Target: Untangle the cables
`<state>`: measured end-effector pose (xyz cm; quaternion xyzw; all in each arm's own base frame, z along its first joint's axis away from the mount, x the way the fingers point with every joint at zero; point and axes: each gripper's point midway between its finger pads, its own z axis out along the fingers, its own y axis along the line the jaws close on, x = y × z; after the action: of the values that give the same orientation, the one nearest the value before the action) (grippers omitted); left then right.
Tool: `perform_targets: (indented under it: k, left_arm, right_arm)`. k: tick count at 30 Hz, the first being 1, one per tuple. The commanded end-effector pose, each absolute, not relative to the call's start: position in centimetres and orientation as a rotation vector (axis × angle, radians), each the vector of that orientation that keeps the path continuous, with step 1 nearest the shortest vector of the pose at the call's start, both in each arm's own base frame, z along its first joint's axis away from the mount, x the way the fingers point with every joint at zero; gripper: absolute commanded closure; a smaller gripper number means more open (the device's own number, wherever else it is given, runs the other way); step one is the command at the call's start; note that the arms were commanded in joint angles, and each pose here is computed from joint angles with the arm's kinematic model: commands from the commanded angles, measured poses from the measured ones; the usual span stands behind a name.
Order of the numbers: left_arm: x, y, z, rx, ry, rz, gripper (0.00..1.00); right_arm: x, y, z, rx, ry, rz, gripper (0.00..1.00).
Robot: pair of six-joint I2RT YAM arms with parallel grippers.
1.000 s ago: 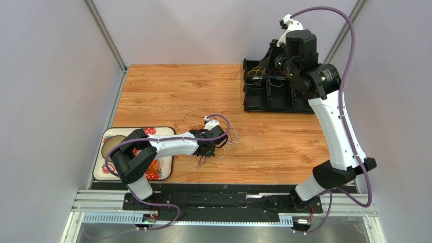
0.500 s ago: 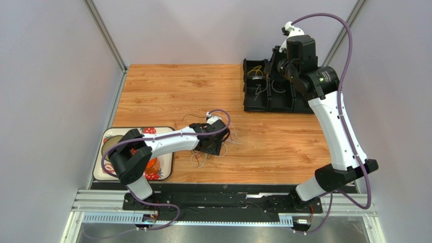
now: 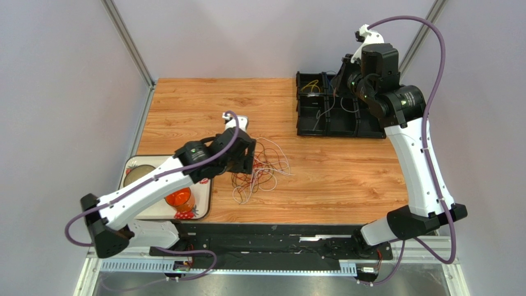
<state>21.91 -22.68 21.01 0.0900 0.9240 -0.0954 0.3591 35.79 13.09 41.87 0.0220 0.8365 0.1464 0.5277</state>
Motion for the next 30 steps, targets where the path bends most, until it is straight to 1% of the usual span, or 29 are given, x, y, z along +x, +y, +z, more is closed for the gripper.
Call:
perform_targets:
  k: [1, 4, 10, 15, 19, 30]
  left_arm:
    - [19.6, -17.1, 22.9, 0.258, 2.361, -0.148, 0.24]
    - [18.4, -14.3, 23.2, 0.225, 2.338, -0.115, 0.24]
    - [17.2, -11.3, 23.8, 0.211, 2.277, -0.111, 0.25]
    - [17.6, -10.5, 23.9, 0.217, 2.18, -0.122, 0.25]
    - [17.5, -10.2, 24.2, 0.221, 2.154, -0.142, 0.25]
    - [17.3, -10.0, 24.6, 0.212, 2.108, -0.179, 0.25]
  right_arm:
    - [37.0, 11.7, 42.8, 0.073, 1.938, 0.293, 1.0]
    - [38.2, 10.7, 42.4, 0.107, 1.936, 0.248, 1.0]
    - [41.4, 8.0, 41.9, 0.183, 1.909, 0.158, 1.0]
    - [44.4, 5.5, 42.2, 0.247, 1.847, 0.053, 1.0]
    - [47.3, 3.6, 42.2, 0.293, 1.809, -0.052, 1.0]
    - [52.4, -1.9, 43.6, 0.417, 1.624, -0.276, 1.0]
